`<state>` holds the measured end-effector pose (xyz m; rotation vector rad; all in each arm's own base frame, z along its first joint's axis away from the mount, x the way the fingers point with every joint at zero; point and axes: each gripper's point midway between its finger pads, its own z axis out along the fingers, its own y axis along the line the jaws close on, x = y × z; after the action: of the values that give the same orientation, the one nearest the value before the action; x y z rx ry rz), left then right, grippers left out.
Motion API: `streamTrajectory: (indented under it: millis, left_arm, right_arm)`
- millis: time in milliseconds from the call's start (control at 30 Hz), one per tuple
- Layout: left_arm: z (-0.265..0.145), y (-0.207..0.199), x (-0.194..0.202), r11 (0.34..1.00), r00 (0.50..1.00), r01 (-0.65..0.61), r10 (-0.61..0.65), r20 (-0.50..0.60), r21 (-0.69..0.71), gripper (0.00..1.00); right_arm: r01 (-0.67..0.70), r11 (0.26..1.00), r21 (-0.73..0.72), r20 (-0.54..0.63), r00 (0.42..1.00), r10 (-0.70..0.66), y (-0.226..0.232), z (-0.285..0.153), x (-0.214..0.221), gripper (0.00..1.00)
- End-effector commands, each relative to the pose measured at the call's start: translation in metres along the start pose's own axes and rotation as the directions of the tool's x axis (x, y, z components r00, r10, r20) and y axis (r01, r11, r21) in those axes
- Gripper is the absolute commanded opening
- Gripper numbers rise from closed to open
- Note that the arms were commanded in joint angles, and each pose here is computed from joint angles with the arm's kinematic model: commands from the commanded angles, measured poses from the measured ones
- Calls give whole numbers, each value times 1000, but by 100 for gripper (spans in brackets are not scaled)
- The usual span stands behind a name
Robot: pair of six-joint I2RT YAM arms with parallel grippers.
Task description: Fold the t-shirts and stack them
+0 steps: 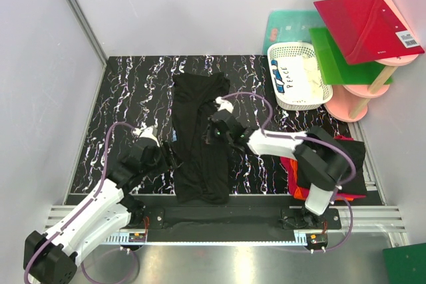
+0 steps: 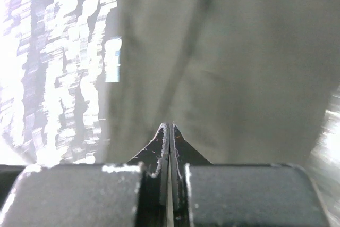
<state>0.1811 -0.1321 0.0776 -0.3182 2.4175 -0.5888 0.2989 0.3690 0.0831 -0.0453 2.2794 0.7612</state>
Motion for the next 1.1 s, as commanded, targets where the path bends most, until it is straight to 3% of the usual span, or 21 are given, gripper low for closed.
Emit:
streamTrajectory:
  millis: [0, 67, 167, 267, 300, 367, 700, 900, 1067]
  left_arm:
    - [3, 2, -4, 1000, 999, 2, -2, 35, -7, 72]
    - [5, 4, -3, 1000, 1000, 3, -2, 28, -20, 72]
    - [6, 5, -5, 1000, 999, 6, -5, 33, -30, 72]
    - [5, 4, -9, 999, 999, -3, 4, 44, -35, 72]
    - [5, 4, -10, 999, 999, -5, 7, 46, -39, 72]
    - [5, 4, -11, 999, 999, -10, 12, 47, -45, 72]
    - [10, 11, -11, 996, 999, -19, 22, 41, -82, 73]
    - [10, 10, -12, 997, 999, -17, 21, 46, -81, 73]
    - [10, 11, -11, 996, 999, -15, 19, 47, -82, 73]
  right_arm:
    - [-49, 955, -293, -63, 998, 32, 79, 12, -10, 3]
    - [-64, 945, -321, -96, 995, 34, 92, 15, -11, 12]
    - [-69, 950, -303, -141, 990, 26, 91, 27, -3, 15]
    - [-78, 956, -283, -168, 985, 31, 86, 33, 6, 39]
    - [-82, 958, -275, -174, 984, 34, 84, 34, 8, 52]
    - [-89, 961, -263, -192, 981, 39, 81, 34, 12, 58]
    - [-129, 974, -185, -238, 968, 82, 58, 16, 29, 50]
    - [-153, 976, -156, -286, 953, 104, 47, 12, 46, 35]
    - [-176, 970, -168, -305, 945, 119, 48, 13, 52, 36]
